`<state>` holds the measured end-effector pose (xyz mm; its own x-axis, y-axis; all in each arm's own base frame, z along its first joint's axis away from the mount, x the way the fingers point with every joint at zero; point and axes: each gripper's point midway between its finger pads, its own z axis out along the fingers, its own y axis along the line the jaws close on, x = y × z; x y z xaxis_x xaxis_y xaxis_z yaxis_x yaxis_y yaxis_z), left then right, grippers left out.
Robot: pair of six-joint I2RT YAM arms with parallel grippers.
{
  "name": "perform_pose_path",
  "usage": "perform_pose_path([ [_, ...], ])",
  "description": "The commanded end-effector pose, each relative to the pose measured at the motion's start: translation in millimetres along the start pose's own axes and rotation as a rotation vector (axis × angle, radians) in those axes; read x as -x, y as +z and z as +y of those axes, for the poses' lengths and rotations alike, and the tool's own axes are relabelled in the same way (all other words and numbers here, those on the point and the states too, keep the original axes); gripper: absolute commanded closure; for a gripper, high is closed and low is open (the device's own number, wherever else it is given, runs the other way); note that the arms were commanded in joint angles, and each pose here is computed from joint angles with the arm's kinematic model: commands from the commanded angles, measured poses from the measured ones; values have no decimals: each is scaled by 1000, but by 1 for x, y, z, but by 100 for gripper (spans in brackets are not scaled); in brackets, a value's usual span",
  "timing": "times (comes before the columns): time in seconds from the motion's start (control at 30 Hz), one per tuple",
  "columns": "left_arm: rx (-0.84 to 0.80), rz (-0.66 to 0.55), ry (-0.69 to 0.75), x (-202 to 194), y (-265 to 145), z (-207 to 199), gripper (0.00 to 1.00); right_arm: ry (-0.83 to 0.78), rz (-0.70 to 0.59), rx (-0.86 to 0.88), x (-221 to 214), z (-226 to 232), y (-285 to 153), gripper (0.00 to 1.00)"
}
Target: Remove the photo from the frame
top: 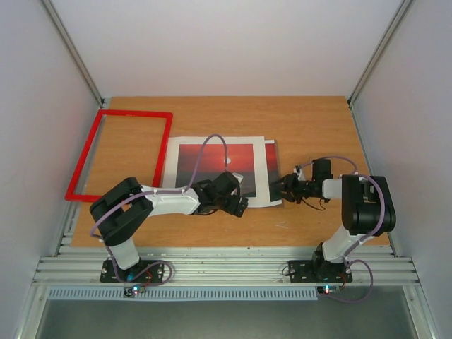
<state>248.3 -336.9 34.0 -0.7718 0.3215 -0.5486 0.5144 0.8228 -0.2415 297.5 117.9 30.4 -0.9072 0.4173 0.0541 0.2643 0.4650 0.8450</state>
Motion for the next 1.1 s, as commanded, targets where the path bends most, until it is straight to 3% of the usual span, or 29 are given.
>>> perform_pose_path([
  [0.0,-32,-17,-26,1,-5,-3,1,5,-48,-2,19,-5,6,64],
  [1.07,-36,-28,-32,2,-10,-3,1,-16,-61,27,61,2,30,82],
])
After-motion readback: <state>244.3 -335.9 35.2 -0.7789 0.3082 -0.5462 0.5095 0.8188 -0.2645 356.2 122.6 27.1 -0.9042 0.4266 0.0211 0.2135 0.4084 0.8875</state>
